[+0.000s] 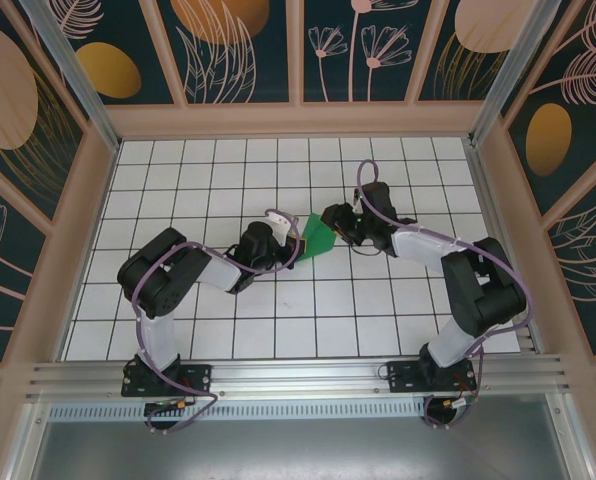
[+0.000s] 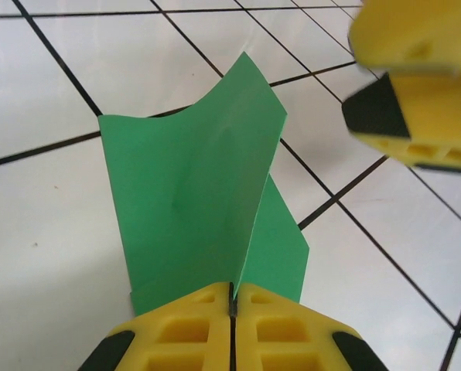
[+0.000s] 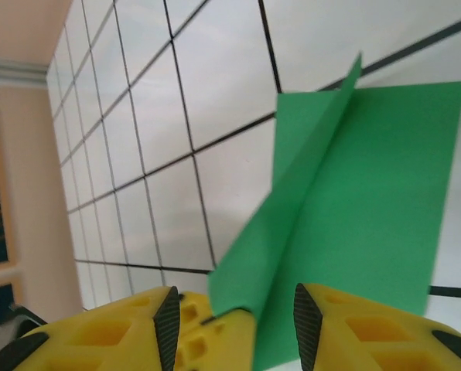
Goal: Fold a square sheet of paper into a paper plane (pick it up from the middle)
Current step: Fourth fold the wing at the center of the table.
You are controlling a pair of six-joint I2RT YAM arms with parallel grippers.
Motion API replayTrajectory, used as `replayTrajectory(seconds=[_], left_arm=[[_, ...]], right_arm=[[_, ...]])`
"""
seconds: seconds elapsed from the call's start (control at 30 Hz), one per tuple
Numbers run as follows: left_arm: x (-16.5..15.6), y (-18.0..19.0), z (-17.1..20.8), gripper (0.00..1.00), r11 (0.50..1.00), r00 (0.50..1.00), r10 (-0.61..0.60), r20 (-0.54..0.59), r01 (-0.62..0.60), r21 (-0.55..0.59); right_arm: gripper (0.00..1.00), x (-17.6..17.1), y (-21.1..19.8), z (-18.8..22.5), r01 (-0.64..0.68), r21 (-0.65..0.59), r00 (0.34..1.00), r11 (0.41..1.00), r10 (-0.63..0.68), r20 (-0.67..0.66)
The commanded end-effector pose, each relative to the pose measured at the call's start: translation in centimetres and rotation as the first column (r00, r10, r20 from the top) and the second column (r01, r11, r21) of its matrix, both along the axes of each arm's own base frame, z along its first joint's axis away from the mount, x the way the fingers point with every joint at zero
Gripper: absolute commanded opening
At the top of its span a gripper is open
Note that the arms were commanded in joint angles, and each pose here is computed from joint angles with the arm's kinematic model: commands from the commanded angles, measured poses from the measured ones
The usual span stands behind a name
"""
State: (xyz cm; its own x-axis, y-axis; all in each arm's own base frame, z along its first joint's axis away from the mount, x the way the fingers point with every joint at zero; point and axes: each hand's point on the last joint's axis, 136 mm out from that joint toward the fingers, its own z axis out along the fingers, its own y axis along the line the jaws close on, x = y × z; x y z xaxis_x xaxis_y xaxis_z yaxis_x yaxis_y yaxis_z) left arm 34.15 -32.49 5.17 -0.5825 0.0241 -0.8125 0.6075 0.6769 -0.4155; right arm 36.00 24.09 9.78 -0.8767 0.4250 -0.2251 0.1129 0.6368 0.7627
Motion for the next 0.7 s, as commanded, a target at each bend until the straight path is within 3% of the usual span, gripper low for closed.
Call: replayTrajectory(seconds=[0.0, 0.3, 0.53, 0.67], left_arm=[[-0.8, -1.0, -0.3, 0.07, 0.996, 0.995, -0.026, -0.099, 0.017, -0.086], [-1.7, -0.8, -2.2, 0.07, 0.998, 0.989, -0.054, -0.134, 0.050, -0.037], [-1.7, -0.7, -1.7, 0.09, 0.998, 0.994, -0.067, -0.091, 0.066, -0.014], [-1.8, -0.6, -1.4, 0.10, 0.996, 0.994, -0.089, -0.056, 0.090, 0.008]], right_arm=[[0.45, -0.6, 0.1, -0.4, -0.092, -0.020, 0.993, 0.996, 0.093, 0.071], [0.37, -0.2, 0.5, -2.3, -0.133, -0.029, 0.990, 0.991, 0.134, 0.046], [0.50, 0.6, 0.3, -2.5, -0.102, -0.060, 0.995, 0.993, 0.101, -0.025], [0.50, 0.9, 0.4, -3.4, -0.090, -0.078, 0.989, 0.993, 0.080, -0.123]])
